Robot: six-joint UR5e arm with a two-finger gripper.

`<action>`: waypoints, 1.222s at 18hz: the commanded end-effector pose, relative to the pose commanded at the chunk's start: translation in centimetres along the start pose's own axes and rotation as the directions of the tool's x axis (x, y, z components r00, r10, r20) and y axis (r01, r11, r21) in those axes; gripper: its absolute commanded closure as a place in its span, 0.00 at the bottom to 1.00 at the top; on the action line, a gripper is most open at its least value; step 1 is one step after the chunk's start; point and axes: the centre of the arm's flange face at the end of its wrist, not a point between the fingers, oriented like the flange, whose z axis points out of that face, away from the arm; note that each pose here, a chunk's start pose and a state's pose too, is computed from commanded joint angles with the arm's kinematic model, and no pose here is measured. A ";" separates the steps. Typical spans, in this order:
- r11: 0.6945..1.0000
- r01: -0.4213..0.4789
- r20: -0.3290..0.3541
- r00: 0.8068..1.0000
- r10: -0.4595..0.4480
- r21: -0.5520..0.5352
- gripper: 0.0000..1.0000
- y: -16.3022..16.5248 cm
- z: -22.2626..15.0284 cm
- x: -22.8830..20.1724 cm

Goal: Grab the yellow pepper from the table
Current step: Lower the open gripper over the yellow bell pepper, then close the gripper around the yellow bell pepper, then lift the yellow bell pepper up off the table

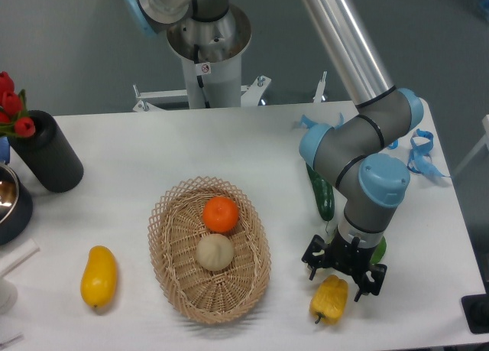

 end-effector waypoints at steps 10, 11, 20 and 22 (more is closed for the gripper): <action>1.000 -0.015 0.006 1.000 0.015 0.003 0.15 -0.4 1.0 0.4; 1.000 -0.016 0.010 1.000 0.016 0.005 0.24 -0.5 1.0 0.4; 0.999 -0.034 0.036 0.999 0.034 0.017 0.59 -1.0 -0.5 -0.2; 0.999 -0.044 0.061 0.997 0.042 0.031 0.62 -1.7 -2.0 -0.7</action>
